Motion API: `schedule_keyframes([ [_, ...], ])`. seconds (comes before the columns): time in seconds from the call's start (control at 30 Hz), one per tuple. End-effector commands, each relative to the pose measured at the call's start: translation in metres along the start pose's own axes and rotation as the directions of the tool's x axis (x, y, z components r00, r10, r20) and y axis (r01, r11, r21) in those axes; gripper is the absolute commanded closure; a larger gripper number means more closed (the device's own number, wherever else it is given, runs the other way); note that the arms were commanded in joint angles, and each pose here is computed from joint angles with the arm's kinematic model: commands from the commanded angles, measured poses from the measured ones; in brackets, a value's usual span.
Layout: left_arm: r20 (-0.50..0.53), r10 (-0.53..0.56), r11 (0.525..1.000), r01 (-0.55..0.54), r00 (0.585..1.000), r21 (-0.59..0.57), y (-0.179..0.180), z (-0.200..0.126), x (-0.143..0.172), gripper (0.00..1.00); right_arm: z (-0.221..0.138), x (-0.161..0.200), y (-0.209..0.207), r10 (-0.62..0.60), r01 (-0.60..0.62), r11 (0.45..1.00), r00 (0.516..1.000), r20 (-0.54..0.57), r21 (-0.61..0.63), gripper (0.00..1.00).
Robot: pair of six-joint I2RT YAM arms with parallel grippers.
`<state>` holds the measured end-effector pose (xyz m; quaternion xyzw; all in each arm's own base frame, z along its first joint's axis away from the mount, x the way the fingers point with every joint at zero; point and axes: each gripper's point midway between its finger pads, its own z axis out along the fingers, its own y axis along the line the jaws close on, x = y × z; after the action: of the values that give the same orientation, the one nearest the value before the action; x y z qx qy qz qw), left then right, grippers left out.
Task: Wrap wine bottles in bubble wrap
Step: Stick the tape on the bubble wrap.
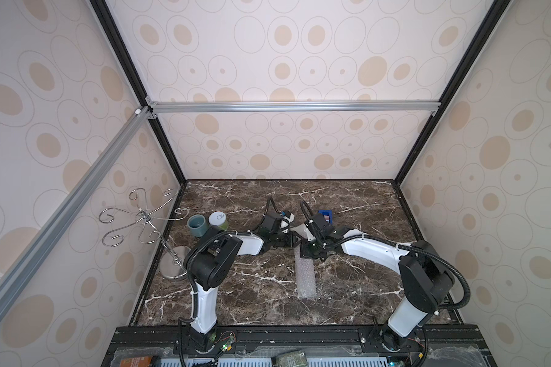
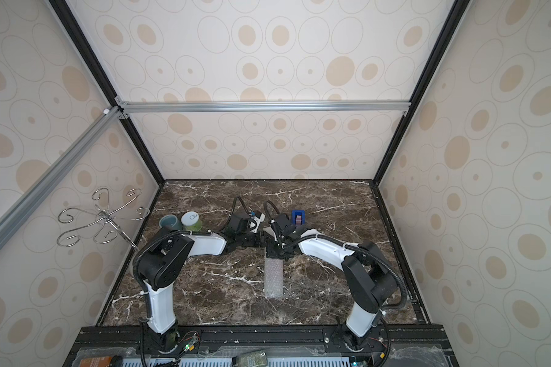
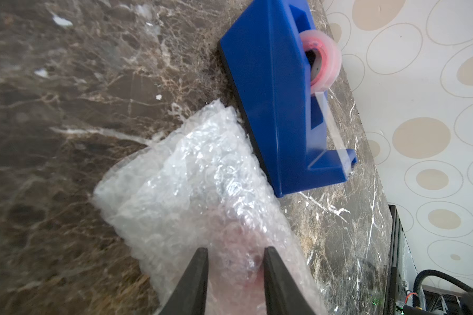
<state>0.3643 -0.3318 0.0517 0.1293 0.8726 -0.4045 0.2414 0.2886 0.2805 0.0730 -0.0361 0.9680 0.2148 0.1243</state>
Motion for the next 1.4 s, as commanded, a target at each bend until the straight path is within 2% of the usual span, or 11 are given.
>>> schedule_keyframes([
  [0.0,-0.062,-0.007,1.000,0.006,0.998,-0.018,0.005,-0.002,0.019,0.66,0.005,0.005,-0.015,-0.008,0.010,0.996,1.000,-0.024,0.083,0.93],
  [0.1,-0.080,-0.014,0.999,0.012,0.997,-0.030,0.007,-0.003,0.023,0.66,-0.001,0.006,-0.020,-0.012,0.014,0.993,1.000,-0.014,0.114,0.86],
  [0.2,-0.079,-0.015,0.999,0.012,0.997,-0.029,0.006,-0.004,0.022,0.66,-0.011,0.005,-0.021,-0.020,0.020,0.990,1.000,0.001,0.138,0.69],
  [0.33,-0.075,-0.009,1.000,0.007,0.997,-0.027,0.004,-0.006,0.019,0.65,-0.027,0.004,-0.020,-0.024,0.019,0.988,0.999,0.029,0.156,0.61],
  [0.47,-0.075,-0.003,1.000,0.001,0.997,-0.029,0.003,-0.007,0.018,0.65,-0.040,0.003,-0.017,-0.018,0.011,0.989,0.999,0.047,0.146,0.47],
  [0.63,-0.076,-0.006,1.000,0.004,0.997,-0.028,0.004,-0.006,0.019,0.65,-0.040,-0.001,-0.013,-0.019,0.012,0.991,0.998,0.056,0.137,0.45],
  [1.0,-0.062,0.024,1.000,-0.025,0.998,-0.012,-0.007,-0.014,0.011,0.62,-0.005,0.002,-0.013,-0.021,0.024,0.990,1.000,-0.023,0.142,0.45],
  [1.17,-0.005,0.045,0.997,-0.045,0.999,0.070,-0.029,-0.031,-0.008,0.58,0.002,0.012,-0.024,-0.015,0.023,0.986,0.999,-0.047,0.163,0.53],
  [1.27,0.065,0.043,0.993,-0.050,0.997,0.107,-0.037,-0.049,-0.024,0.57,0.000,0.015,-0.029,-0.025,0.036,0.981,0.998,-0.059,0.191,0.52],
  [1.37,0.108,0.024,0.995,-0.035,0.994,0.098,-0.030,-0.067,-0.028,0.56,-0.008,0.015,-0.033,-0.040,0.050,0.976,0.998,-0.053,0.211,0.48],
])
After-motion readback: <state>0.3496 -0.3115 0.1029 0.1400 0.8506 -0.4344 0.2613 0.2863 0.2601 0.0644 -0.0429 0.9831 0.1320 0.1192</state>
